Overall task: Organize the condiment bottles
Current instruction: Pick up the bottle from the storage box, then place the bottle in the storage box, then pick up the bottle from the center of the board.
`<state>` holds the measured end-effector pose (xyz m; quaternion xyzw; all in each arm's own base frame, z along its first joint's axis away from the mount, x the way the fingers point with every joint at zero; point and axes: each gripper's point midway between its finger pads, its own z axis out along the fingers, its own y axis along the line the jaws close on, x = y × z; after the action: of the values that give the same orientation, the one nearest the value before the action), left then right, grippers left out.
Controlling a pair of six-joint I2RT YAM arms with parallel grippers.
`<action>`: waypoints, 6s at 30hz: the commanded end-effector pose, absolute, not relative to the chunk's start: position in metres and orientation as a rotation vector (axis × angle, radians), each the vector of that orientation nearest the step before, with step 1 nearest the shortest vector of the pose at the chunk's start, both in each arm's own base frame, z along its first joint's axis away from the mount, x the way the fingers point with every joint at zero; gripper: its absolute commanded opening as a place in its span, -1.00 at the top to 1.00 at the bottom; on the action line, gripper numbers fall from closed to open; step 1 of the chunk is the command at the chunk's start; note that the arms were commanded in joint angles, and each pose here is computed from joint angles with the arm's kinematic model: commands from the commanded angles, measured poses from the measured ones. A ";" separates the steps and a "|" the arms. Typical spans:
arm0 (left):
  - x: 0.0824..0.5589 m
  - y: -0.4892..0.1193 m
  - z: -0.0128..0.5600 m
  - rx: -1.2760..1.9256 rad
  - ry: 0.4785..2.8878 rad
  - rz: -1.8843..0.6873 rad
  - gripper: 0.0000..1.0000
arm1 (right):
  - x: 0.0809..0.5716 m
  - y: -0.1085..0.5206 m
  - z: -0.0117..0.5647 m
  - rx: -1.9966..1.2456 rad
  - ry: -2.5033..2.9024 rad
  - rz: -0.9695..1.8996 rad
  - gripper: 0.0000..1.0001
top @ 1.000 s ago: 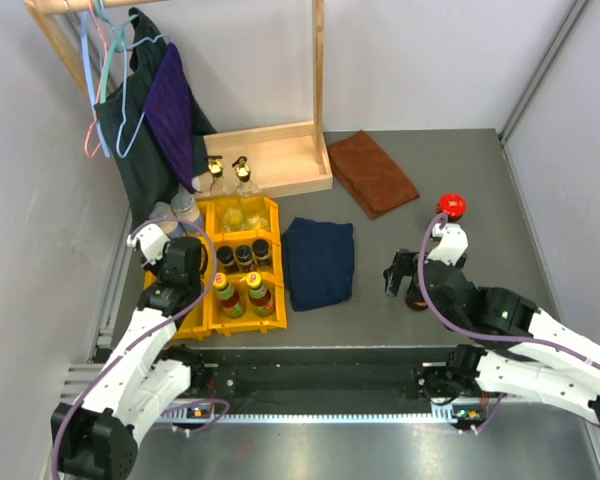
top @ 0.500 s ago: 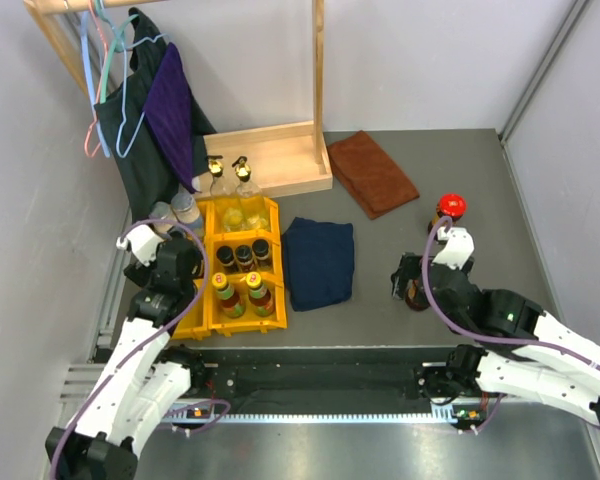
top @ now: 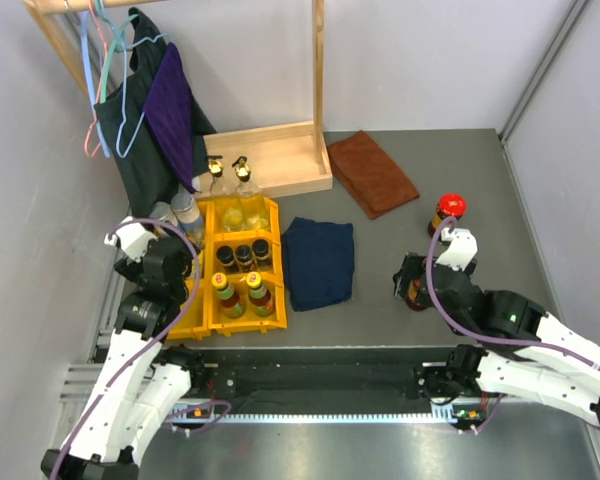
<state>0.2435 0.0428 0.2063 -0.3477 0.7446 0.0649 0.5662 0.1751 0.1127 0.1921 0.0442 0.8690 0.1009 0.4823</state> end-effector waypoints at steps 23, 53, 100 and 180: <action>0.344 -0.006 0.181 -0.522 1.999 0.139 -0.47 | 0.180 0.102 0.196 0.148 2.066 0.222 -0.98; 0.352 0.014 0.133 -0.586 2.050 0.274 -0.14 | 0.184 0.106 0.191 0.144 2.067 0.204 -0.98; 0.296 0.009 0.213 -0.505 1.747 0.034 1.00 | 0.185 0.113 0.183 0.146 2.072 0.236 -0.98; 0.205 0.011 0.278 -0.562 1.818 -0.074 -0.98 | 0.228 0.113 0.186 0.195 2.205 0.141 1.00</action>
<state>0.2034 0.0172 0.2545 -0.2550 0.7892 -0.0089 0.5587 0.2015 0.0844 0.1221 0.0892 0.9187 -0.0174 0.3843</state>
